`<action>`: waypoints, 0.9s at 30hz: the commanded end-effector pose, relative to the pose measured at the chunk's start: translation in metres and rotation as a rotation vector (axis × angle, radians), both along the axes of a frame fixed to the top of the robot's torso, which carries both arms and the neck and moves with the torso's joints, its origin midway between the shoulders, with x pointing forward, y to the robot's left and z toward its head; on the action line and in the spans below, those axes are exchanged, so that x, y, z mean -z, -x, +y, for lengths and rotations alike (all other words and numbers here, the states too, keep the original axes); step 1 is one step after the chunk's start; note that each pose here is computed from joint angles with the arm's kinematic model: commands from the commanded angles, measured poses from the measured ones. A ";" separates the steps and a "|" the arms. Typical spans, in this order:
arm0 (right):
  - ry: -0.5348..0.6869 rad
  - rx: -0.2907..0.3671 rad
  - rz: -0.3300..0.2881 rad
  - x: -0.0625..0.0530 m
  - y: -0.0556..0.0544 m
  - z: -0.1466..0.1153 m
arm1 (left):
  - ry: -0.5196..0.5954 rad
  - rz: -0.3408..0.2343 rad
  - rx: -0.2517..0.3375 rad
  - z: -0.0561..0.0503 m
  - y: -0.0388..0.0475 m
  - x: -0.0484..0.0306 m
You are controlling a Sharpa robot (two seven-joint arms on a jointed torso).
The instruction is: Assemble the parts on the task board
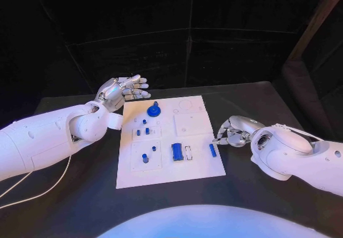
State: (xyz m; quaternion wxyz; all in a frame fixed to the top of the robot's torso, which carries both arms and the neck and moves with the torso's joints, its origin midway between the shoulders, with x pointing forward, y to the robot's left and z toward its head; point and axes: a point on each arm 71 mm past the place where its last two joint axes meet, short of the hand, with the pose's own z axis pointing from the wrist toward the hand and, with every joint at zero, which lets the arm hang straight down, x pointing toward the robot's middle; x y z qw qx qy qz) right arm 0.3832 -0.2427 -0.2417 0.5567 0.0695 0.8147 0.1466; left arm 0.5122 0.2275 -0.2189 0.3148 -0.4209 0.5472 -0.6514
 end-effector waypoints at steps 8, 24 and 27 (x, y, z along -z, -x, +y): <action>0.053 -0.020 0.045 0.009 -0.003 0.008 | 0.010 -0.007 0.012 -0.001 0.0002 -0.0013; 0.121 -0.064 0.135 0.019 0.001 0.018 | 0.011 -0.007 0.011 0.001 0.0004 -0.0013; 0.136 -0.071 0.144 0.020 0.001 0.019 | 0.011 -0.008 0.011 0.001 0.0004 -0.0014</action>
